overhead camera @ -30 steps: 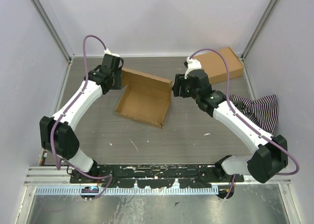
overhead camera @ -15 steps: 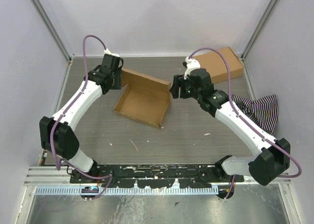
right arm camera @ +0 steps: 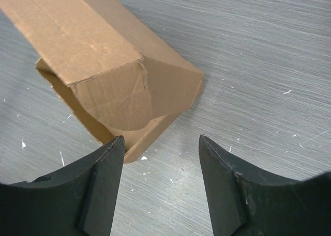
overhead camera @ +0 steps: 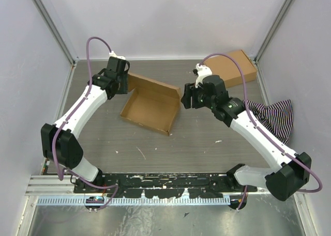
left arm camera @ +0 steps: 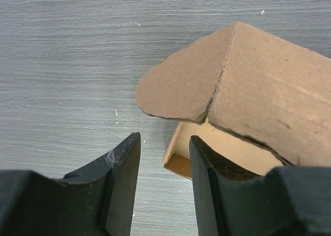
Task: Fold the paper box
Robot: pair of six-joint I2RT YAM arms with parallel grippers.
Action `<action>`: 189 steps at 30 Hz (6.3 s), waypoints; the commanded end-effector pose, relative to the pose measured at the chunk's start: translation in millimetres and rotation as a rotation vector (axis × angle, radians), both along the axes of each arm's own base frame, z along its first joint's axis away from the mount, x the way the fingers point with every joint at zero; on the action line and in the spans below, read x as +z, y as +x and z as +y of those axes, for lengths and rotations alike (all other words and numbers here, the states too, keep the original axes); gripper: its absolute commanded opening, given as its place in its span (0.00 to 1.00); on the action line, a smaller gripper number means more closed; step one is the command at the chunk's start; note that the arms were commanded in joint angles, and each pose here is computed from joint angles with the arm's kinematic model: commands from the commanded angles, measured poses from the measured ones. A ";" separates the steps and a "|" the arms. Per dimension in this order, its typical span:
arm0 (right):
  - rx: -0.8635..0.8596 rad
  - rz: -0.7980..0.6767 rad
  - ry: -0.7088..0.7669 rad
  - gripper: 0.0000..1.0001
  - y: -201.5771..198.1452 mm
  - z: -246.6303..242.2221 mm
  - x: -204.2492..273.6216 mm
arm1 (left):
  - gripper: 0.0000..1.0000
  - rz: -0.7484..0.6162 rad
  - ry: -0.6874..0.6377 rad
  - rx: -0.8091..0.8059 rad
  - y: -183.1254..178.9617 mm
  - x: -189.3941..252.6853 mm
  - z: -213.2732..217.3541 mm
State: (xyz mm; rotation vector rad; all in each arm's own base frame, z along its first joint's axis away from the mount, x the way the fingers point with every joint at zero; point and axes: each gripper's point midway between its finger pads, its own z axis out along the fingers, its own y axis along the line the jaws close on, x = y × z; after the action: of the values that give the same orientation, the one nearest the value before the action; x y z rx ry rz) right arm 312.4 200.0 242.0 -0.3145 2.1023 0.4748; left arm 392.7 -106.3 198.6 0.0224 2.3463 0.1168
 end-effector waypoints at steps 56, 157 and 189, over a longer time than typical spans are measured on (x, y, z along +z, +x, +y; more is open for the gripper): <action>-0.254 -0.416 -0.326 0.01 124.4 8.6 17.1 | 0.64 -0.097 -0.036 0.024 17.8 33.6 -3.6; -0.256 -0.277 0.038 0.01 226.5 40.4 9.6 | 0.07 -0.172 -0.268 -0.089 130.2 20.0 -75.9; -0.198 -0.090 -0.005 0.62 20.0 -30.6 11.7 | 0.52 -0.060 -0.327 -0.064 -78.5 42.2 -13.4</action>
State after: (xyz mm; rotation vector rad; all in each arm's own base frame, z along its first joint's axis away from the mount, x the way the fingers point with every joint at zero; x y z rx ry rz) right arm 366.6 180.2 231.1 -0.0961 2.0311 0.2883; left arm 360.8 -133.4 228.0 -0.0396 2.2555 -0.2774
